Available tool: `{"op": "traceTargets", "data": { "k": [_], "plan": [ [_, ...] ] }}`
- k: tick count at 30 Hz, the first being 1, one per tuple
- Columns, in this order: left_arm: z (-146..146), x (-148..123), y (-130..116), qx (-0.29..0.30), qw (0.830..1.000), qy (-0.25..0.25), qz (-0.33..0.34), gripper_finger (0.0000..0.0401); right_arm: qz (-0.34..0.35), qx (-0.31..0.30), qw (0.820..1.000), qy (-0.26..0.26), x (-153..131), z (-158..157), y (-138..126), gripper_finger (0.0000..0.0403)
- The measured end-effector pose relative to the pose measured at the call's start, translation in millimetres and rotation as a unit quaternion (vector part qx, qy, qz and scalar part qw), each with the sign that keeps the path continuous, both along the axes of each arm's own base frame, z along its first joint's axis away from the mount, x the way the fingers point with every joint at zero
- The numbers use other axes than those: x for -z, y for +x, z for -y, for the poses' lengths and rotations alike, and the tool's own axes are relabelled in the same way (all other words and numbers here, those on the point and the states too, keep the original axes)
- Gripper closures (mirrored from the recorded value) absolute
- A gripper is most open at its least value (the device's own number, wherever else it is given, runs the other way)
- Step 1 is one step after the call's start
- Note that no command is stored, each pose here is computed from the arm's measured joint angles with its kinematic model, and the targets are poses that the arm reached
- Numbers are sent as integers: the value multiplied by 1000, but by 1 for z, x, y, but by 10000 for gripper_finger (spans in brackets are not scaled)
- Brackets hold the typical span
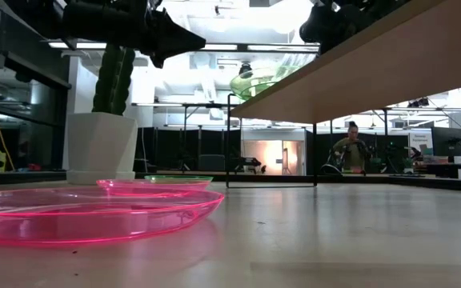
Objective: Place and stack plates onto a shelf
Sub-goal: Put the bottom green plate on the shelf
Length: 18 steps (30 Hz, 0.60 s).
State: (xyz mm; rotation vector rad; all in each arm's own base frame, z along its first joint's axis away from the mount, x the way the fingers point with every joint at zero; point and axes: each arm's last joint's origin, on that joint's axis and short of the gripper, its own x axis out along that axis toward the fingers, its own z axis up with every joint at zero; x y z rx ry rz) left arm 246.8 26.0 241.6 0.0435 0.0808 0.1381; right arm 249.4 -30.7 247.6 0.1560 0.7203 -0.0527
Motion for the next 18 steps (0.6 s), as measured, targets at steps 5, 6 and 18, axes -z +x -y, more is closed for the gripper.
{"op": "traceTargets", "data": {
  "k": [5, 6, 18],
  "plan": [
    [0, 0, 0, -3, 1000, 2, 0, 400, -23, 27, 999, -5, 2, 1, -3, 403],
    [-1, 0, 0, -5, 1000, 2, 0, 400, -24, 29, 999, -6, 2, 1, -3, 403],
    [-1, 0, 0, -13, 1000, 2, 0, 400, -52, 61, 996, -34, -8, 1, -28, 403]
  ]
}}
